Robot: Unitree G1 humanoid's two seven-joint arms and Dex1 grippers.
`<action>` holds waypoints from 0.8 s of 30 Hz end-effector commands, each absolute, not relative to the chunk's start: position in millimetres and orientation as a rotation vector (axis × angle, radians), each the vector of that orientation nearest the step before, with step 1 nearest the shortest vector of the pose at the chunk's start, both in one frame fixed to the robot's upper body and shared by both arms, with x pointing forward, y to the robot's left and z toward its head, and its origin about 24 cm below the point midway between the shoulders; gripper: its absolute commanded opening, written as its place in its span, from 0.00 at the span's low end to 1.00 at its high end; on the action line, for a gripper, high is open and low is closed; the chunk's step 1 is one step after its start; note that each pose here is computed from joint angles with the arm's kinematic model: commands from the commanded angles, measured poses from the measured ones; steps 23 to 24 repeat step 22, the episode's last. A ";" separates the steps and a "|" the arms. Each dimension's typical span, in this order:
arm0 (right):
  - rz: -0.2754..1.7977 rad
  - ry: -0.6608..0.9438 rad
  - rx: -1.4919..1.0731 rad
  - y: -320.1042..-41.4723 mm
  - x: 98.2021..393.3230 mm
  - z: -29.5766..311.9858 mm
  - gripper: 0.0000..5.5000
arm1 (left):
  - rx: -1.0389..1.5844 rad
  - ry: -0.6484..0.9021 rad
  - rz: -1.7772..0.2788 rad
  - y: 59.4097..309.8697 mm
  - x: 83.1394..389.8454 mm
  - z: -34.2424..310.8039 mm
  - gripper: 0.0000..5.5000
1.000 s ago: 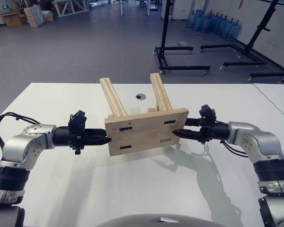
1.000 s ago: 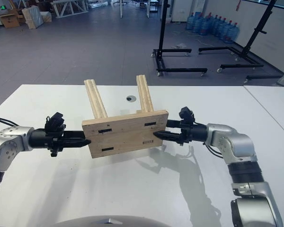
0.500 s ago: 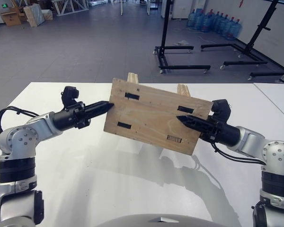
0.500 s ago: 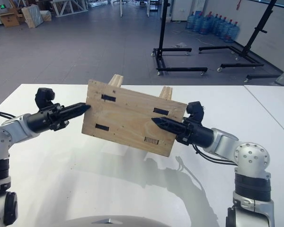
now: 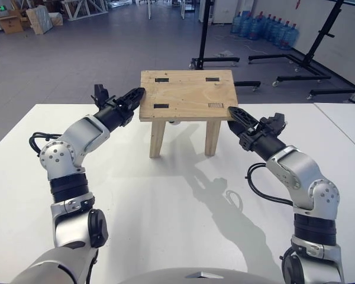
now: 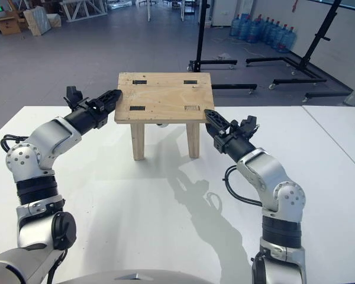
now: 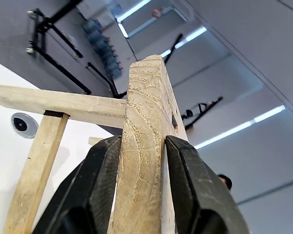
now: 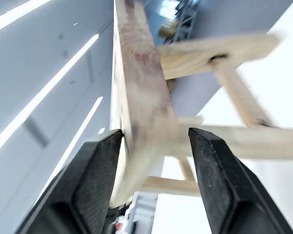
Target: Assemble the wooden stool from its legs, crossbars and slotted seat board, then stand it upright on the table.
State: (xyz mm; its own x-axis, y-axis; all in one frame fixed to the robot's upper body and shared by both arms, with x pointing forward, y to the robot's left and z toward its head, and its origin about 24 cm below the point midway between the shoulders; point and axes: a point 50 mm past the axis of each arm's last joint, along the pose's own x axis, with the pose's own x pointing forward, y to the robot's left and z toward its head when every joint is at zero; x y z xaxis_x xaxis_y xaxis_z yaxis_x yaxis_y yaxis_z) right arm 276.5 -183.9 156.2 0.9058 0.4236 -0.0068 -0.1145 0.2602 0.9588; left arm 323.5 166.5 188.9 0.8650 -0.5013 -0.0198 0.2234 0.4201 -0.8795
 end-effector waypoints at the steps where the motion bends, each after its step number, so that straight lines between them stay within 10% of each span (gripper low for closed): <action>1: 0.305 0.319 1.258 -181.2 278.6 141.2 0.45 | -1.057 0.410 -0.320 165.7 328.9 165.8 0.26; 10: 0.323 0.284 1.236 -168.8 270.1 129.8 0.45 | -1.051 0.334 -0.253 172.6 343.2 162.7 0.46; 17: 0.008 0.146 0.786 -189.4 273.3 109.7 0.45 | -0.385 0.004 0.046 203.6 317.9 171.7 0.46; 24: -0.101 0.041 0.516 -220.4 280.1 102.1 0.45 | 0.013 -0.163 0.092 164.2 294.9 150.2 0.46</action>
